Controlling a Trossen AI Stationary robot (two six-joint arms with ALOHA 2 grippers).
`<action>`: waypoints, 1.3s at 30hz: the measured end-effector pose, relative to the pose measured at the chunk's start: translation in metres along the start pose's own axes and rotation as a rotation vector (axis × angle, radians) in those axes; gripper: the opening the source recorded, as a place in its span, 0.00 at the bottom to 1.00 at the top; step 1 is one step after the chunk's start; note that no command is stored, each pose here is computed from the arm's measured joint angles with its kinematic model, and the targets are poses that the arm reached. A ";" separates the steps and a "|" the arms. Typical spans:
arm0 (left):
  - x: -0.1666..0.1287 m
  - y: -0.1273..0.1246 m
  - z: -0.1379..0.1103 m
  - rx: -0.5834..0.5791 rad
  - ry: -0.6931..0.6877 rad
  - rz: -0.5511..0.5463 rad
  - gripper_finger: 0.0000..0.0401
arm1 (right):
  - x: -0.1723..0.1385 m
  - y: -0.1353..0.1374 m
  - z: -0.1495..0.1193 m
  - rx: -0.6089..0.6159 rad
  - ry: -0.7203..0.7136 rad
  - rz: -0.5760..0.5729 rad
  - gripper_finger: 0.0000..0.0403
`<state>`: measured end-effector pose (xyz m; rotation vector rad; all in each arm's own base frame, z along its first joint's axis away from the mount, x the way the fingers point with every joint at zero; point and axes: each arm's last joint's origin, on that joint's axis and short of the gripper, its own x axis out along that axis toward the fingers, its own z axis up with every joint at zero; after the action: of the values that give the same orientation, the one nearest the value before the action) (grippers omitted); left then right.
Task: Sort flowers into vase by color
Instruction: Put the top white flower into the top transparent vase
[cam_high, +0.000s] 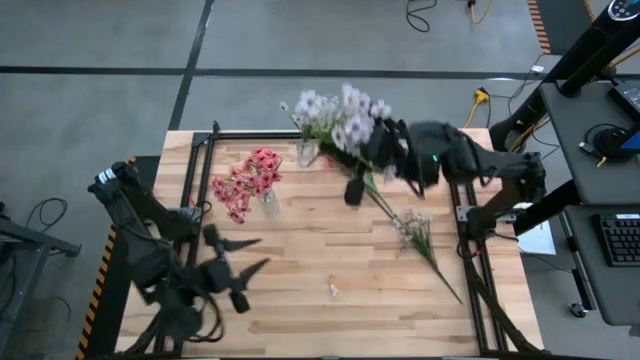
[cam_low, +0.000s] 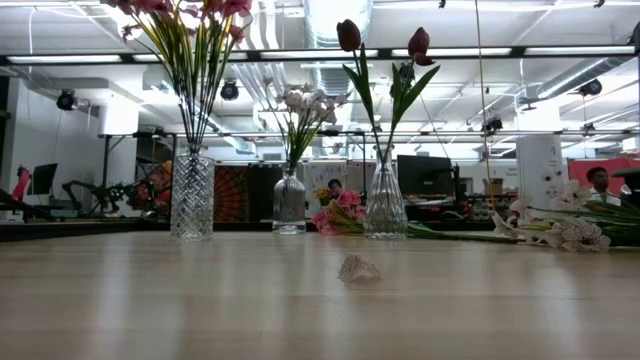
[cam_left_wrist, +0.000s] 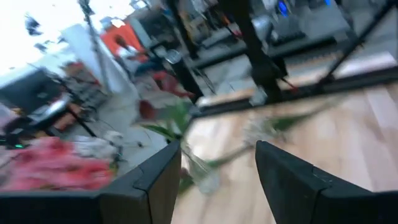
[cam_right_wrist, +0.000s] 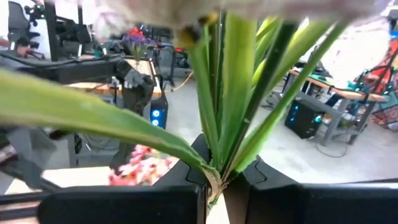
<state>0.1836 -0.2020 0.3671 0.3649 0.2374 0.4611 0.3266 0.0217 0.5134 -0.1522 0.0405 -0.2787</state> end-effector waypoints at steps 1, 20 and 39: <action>-0.007 0.004 0.001 -0.004 -0.020 0.014 0.47 | 0.005 -0.007 -0.001 0.009 0.000 0.001 0.04; -0.041 0.082 0.007 0.095 -0.125 0.069 0.47 | 0.095 -0.089 -0.068 0.010 0.200 -0.086 0.04; -0.036 0.151 0.001 -0.071 -0.107 0.115 0.47 | 0.134 -0.143 -0.136 -0.025 0.353 0.187 0.04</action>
<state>0.0936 -0.0936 0.4330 0.3334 0.0963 0.5604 0.4079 -0.1711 0.3990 -0.1219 0.4068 -0.1155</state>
